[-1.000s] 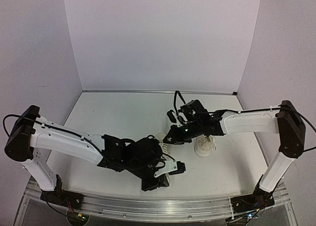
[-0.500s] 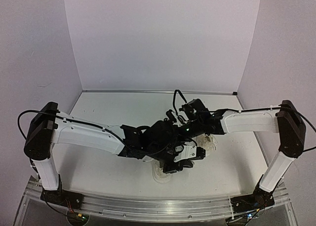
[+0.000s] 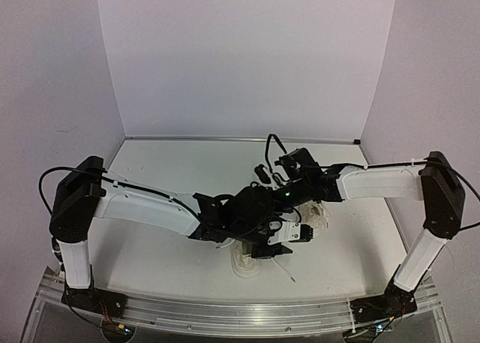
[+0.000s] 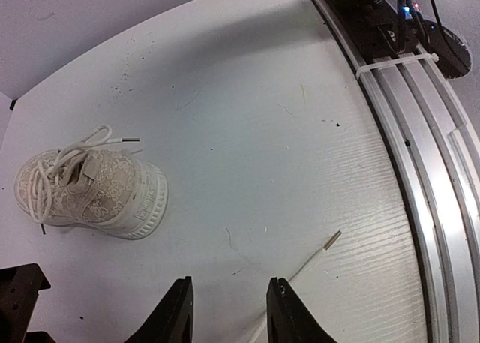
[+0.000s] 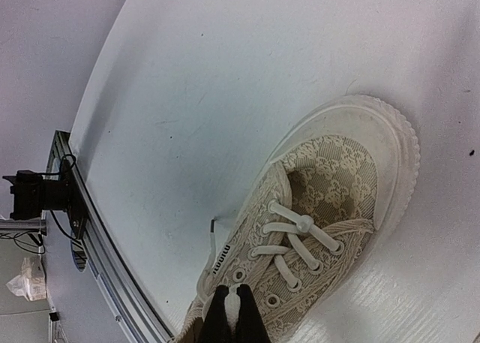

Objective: Tie the shoes

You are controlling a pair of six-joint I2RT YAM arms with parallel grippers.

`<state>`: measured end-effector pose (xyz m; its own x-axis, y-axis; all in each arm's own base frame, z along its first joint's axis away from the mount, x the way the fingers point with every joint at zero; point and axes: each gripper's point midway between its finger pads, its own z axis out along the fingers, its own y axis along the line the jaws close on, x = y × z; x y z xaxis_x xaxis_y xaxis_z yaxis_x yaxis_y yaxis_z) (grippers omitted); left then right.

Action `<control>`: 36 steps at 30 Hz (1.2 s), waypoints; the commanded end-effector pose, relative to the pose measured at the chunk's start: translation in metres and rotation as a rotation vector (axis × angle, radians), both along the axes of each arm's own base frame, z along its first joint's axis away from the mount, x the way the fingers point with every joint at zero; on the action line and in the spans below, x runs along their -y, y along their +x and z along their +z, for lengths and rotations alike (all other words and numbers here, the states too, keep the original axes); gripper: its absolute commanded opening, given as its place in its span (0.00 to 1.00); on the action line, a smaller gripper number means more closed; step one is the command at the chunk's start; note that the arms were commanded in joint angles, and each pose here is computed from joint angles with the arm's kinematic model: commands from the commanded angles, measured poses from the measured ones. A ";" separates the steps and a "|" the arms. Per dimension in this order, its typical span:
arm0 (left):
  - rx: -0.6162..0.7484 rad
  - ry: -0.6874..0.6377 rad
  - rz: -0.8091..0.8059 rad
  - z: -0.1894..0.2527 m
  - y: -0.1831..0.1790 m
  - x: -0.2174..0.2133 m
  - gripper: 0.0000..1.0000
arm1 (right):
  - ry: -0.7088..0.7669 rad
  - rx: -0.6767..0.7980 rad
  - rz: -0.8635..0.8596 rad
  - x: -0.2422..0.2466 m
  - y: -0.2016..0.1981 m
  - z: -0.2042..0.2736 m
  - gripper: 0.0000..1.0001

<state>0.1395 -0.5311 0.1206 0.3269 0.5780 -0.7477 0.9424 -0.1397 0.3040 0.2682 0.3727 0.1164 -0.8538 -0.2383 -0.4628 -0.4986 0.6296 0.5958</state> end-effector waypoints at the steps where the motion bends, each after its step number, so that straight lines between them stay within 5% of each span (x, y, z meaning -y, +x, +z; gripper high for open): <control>1: 0.018 -0.081 0.041 0.040 0.006 -0.003 0.42 | 0.050 0.027 0.033 -0.012 0.004 0.017 0.00; 6: -0.008 -0.106 0.145 0.057 0.014 -0.035 0.50 | 0.063 0.011 0.047 -0.016 0.001 0.018 0.00; 13: -0.060 -0.316 0.423 0.096 0.045 -0.112 0.52 | 0.079 -0.006 0.077 -0.035 -0.009 0.020 0.04; 24: -0.163 -0.387 0.735 0.068 0.063 -0.192 0.54 | 0.053 -0.058 0.104 -0.071 -0.020 -0.002 0.11; 36: -0.268 -0.386 0.742 0.051 0.060 -0.186 0.58 | 0.124 0.024 0.127 -0.072 -0.024 0.054 0.52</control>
<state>0.1937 -0.3324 0.1537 -0.2374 0.3365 -0.9113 0.7977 0.6029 0.0148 0.2396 0.4382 0.1066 -0.8583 -0.3227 -0.3990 -0.5130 0.5573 0.6529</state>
